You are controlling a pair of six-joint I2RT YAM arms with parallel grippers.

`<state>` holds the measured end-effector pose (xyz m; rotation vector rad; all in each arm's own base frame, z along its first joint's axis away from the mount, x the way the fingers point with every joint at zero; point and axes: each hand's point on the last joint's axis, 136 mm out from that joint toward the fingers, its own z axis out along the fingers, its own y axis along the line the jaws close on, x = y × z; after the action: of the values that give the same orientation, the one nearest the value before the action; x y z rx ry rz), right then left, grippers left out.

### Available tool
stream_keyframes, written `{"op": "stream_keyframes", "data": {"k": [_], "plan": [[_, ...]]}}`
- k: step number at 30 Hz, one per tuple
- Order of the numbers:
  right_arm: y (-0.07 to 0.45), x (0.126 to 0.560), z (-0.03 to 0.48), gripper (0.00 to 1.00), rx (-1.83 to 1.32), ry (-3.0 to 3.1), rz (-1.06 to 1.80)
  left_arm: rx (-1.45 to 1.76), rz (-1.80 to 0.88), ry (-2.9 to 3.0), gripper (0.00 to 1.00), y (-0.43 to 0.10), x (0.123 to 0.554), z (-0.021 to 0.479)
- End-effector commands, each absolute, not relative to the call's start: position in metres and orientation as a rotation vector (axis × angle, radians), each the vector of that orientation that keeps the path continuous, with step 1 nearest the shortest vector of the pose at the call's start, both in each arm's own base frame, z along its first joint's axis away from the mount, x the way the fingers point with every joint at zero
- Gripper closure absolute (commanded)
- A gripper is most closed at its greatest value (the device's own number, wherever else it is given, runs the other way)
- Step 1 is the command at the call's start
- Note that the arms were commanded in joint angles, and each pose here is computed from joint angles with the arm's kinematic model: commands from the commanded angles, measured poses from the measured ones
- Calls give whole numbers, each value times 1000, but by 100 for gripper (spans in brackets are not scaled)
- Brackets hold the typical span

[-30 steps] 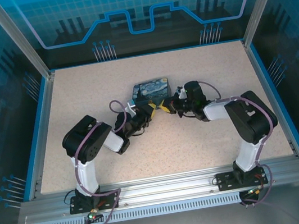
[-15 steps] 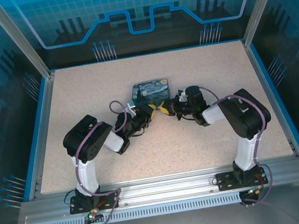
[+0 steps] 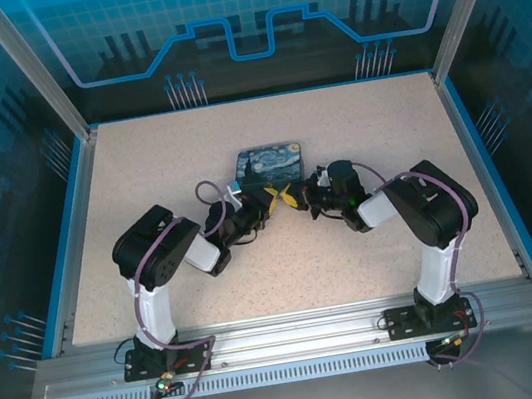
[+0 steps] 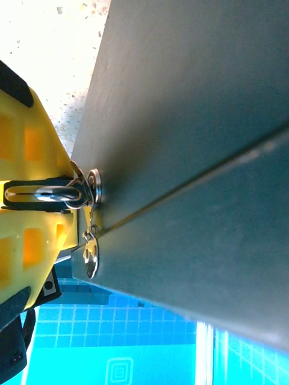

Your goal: Unlock a padlock with a key

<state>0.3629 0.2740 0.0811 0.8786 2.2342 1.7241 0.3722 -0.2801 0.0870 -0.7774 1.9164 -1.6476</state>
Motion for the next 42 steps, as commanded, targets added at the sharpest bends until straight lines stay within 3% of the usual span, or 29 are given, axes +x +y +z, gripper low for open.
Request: {"op": "stream_keyframes", "data": {"k": [1, 4, 8, 18, 30, 34, 40, 42], "plan": [[298, 357, 123, 100, 602, 2188, 1802, -549, -1870, 2000, 100, -325, 325, 110], [290, 358, 124, 95, 594, 2173, 1784, -592, -1835, 2009, 100, -319, 326, 100], [285, 360, 132, 64, 570, 2156, 1773, -663, -1790, 2015, 100, -310, 330, 86], [271, 342, 133, 16, 509, 2222, 1710, -751, -1755, 2014, 100, -298, 335, 76], [239, 315, 138, 16, 332, 2347, 1448, -754, -1707, 2071, 100, -294, 336, 74], [219, 306, 136, 24, 180, 2424, 1157, -749, -1693, 2092, 100, -294, 336, 76], [212, 299, 144, 46, -123, 2443, 822, -734, -1675, 2141, 100, -298, 337, 78], [216, 297, 143, 49, -220, 2449, 738, -729, -1673, 2154, 100, -300, 338, 80]]}}
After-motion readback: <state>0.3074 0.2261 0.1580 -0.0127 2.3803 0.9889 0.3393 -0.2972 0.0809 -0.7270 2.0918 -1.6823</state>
